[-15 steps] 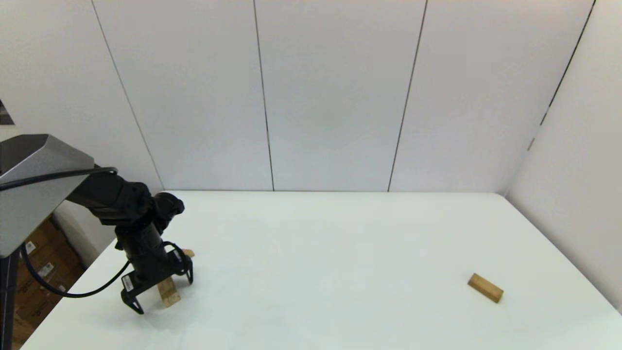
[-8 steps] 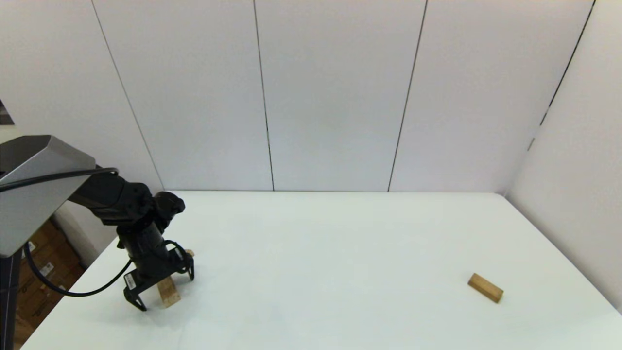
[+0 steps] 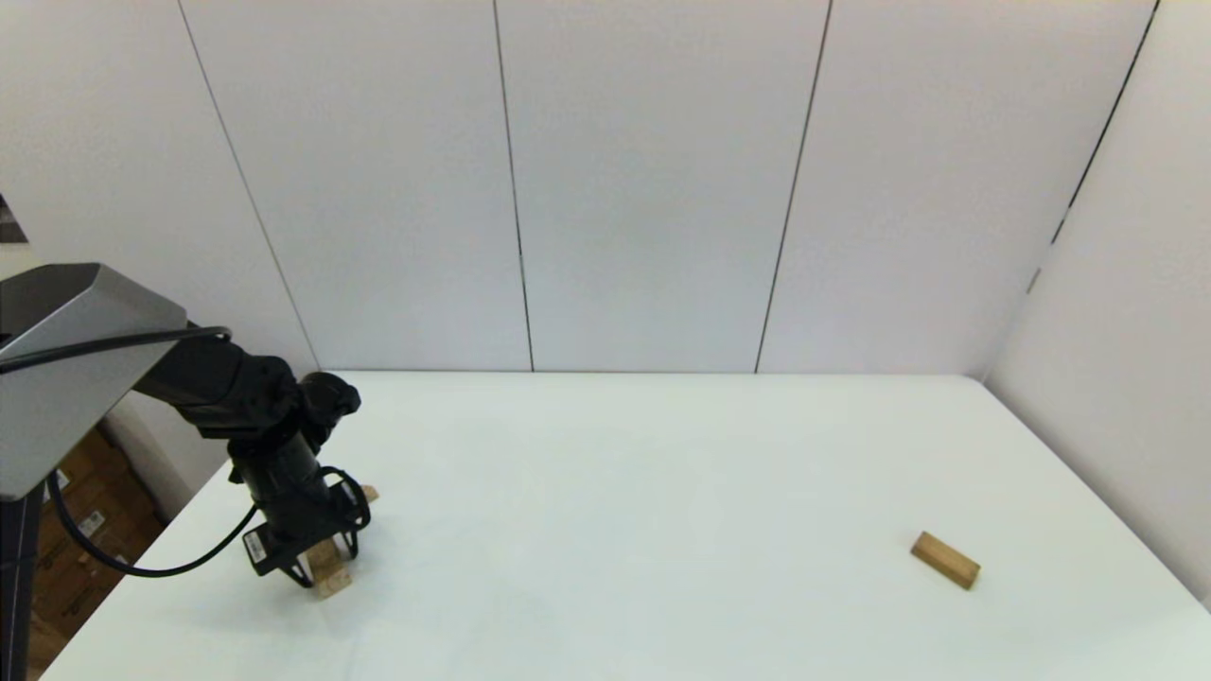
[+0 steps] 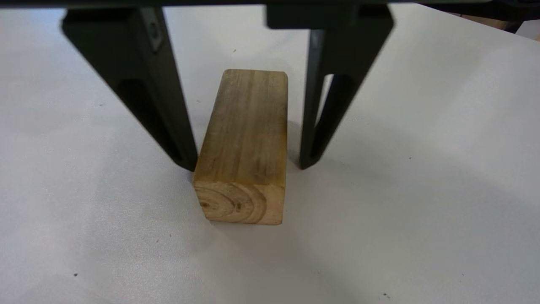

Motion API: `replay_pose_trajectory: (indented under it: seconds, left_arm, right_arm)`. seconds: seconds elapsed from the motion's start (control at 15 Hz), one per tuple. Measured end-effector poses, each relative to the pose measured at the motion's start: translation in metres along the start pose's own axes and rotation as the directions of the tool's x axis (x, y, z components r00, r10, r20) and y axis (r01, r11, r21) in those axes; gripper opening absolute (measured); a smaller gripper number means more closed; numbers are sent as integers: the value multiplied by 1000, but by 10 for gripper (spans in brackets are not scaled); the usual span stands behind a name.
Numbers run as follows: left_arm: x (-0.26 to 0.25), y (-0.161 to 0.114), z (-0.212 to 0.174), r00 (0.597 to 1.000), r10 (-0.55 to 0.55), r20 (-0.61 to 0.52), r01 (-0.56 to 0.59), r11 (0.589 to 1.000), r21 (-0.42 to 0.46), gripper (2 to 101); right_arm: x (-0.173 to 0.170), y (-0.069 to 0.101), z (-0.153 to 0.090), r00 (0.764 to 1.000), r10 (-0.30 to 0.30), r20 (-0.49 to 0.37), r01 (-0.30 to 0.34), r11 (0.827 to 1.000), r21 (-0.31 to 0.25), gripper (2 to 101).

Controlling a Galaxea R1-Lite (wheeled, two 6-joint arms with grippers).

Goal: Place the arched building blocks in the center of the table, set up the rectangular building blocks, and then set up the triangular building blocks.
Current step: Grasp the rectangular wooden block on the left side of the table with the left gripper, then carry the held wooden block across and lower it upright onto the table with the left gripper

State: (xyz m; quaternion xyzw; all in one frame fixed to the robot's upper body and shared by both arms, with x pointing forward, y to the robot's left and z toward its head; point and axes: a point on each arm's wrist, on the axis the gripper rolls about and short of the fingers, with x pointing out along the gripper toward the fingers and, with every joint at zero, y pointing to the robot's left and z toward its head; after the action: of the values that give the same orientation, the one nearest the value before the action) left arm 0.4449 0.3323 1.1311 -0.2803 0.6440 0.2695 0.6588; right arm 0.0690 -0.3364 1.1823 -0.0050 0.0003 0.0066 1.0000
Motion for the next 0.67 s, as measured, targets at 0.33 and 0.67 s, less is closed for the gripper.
replay_pose_trajectory:
  seconds: [0.33,0.67]
  left_arm:
    - [-10,0,-1,1000,-17,17,16,1000,15,289]
    - [-48,-3,-13,993,-96,73,82,981,176,289]
  right_arm:
    - [0,0,0,1000,0,0,0,1000,-1,980]
    - [0,0,0,1000,0,0,0,1000,0,980]
